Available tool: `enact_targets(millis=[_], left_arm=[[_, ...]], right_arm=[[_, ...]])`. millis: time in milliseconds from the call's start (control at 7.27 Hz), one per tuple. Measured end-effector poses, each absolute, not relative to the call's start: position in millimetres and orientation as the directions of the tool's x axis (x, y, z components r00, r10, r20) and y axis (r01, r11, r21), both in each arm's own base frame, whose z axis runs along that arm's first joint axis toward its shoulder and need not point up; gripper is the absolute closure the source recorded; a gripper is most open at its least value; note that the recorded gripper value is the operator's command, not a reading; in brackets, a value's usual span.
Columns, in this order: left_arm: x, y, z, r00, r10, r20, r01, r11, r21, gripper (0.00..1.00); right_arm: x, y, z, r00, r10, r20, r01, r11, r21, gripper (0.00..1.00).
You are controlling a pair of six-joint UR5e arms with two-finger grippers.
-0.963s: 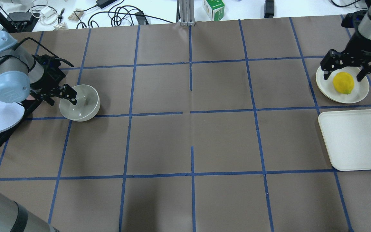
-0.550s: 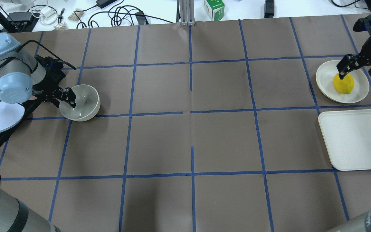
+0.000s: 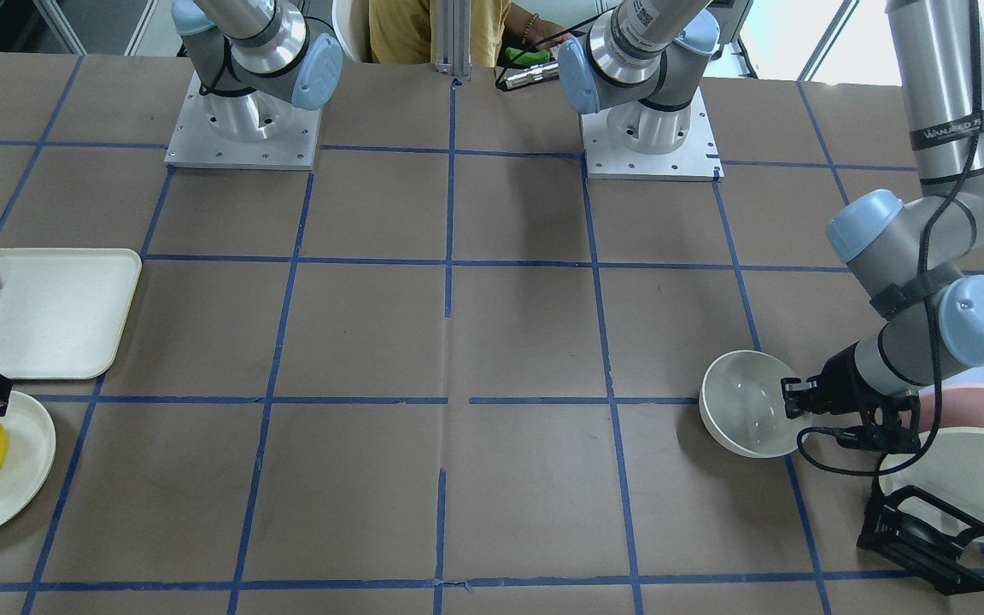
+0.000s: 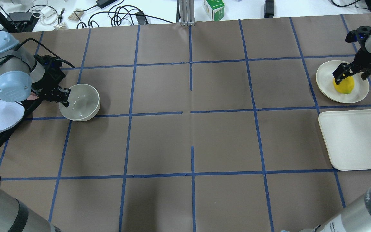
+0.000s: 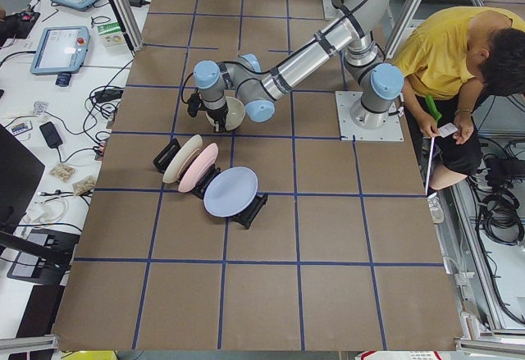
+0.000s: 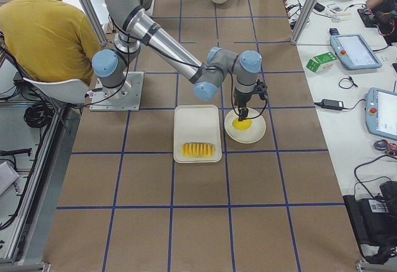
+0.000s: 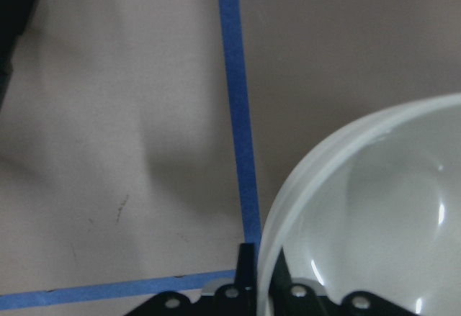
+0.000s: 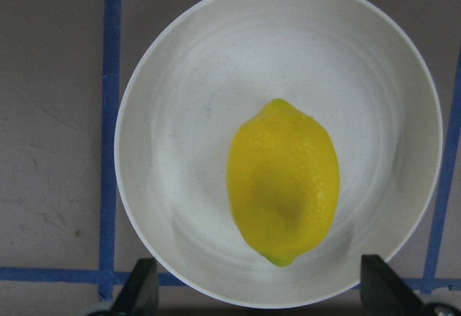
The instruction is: Place bowl and put lemon in it
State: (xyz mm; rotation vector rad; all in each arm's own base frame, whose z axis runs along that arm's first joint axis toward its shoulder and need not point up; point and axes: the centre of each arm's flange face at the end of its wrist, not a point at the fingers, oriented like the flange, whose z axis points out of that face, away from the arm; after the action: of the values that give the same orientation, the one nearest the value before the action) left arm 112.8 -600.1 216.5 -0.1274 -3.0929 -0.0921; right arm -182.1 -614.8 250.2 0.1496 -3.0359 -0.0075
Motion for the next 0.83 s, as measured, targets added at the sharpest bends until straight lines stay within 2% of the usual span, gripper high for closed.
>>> enact_targets(millis=[412,825], left_arm=[[30.2,-598.4,249.2,-0.992,0.097,0.084,0.101,0.994,0.050,1.00],[-173.2,-574.4,250.4,-0.986,-0.031,0.164,-0.021,0.998,0.067,1.00]], right_arm=[[-186.8,-622.5,228.3,-0.990,-0.100,0.095,-0.098,0.995,0.023,0.00],[-188.2,-624.6,214.2,-0.991,-0.102,0.089,-0.099,0.994,0.036,0.00]])
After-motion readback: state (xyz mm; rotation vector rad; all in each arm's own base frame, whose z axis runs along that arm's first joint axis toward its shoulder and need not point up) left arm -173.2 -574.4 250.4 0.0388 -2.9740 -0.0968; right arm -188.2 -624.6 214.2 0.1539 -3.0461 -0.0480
